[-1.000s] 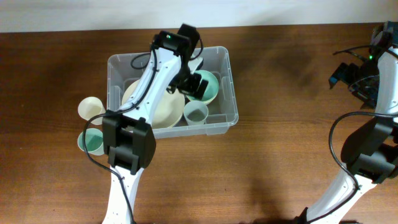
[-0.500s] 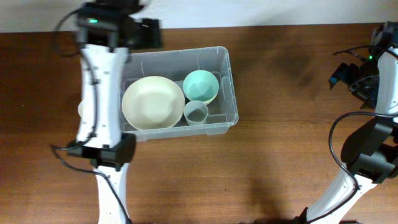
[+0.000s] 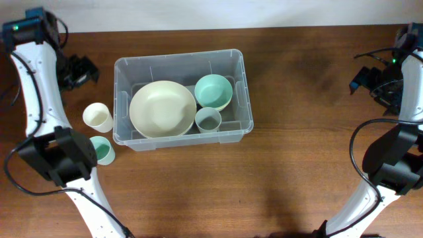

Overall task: Pack container
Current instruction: 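Move the left gripper to the cream cup and grasp it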

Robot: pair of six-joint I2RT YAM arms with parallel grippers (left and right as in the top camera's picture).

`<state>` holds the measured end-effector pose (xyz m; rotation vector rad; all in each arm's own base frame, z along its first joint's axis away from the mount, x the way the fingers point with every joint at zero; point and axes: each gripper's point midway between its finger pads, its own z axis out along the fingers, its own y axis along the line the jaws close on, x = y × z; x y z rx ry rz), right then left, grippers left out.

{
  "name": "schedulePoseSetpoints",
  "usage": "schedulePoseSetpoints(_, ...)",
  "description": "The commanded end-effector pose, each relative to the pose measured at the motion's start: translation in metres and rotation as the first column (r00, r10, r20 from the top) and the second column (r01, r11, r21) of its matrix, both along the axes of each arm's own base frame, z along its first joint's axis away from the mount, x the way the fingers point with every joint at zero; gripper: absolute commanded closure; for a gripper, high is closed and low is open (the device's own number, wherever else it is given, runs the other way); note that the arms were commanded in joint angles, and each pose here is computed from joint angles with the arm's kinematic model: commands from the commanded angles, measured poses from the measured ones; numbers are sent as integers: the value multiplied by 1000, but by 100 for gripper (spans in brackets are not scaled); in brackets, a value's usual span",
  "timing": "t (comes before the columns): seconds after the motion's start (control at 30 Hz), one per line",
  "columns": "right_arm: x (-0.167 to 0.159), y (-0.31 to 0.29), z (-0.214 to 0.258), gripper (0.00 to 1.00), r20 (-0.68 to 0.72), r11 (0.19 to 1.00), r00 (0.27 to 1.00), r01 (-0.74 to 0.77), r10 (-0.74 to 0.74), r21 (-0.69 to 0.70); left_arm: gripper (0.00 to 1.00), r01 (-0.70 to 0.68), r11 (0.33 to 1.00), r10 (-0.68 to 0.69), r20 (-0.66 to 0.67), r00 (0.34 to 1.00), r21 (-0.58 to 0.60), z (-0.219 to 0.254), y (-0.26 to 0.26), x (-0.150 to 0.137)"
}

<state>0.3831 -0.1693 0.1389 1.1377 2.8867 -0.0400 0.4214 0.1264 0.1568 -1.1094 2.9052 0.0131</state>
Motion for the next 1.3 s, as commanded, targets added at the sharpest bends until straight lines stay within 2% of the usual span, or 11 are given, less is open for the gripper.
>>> schedulePoseSetpoints(0.0, -1, 0, 1, 1, 0, 1000, 1000, 11, -11, -2, 1, -92, 995, 90, -80, 993, -25, -19, 15, -21)
schedulePoseSetpoints(0.6, -1, 0, 1, 1, 0, 1000, 1000, 11, -11, -2, 1, -81, 994, 67, -186, 980, -69, -100, 13, -38)
schedulePoseSetpoints(0.63, -1, 0, 1, 1, 0, 1000, 1000, 11, -11, -2, 9, -81, 994, 67, -182, 981, -68, -101, 14, -38)
schedulePoseSetpoints(0.73, -1, 0, 1, 1, 0, 1000, 1000, 11, -11, -2, 60, -80, 995, 69, -161, 985, -62, -101, 16, -32)
schedulePoseSetpoints(0.77, -1, 0, 1, 1, 0, 1000, 1000, 11, -11, -2, 85, -79, 995, 69, -155, 986, -61, -101, 16, -31)
schedulePoseSetpoints(0.8, -1, 0, 1, 1, 0, 1000, 1000, 11, -11, -2, 99, -80, 995, 70, -150, 986, -59, -102, 17, -30)
schedulePoseSetpoints(0.97, -1, 0, 1, 1, 0, 1000, 1000, 11, -11, -2, 99, -97, 994, 93, -87, 992, -42, -89, 31, -18)
schedulePoseSetpoints(1.07, -1, 0, 1, 1, 0, 1000, 1000, 11, -11, -2, 99, -77, 997, 77, 34, 996, -9, -44, 42, 2)
schedulePoseSetpoints(1.17, -1, 0, 1, 1, 0, 1000, 1000, 11, -11, -2, 99, 42, 997, -53, 207, 977, 61, 35, 28, 24)
schedulePoseSetpoints(1.23, -1, 0, 1, 1, 0, 1000, 1000, 11, -11, -2, 99, 216, 971, -238, 358, 903, 101, 104, -25, 34)
schedulePoseSetpoints(1.27, -1, 0, 1, 1, 0, 1000, 1000, 11, -11, -2, 99, 289, 951, -309, 398, 864, 112, 121, -49, 35)
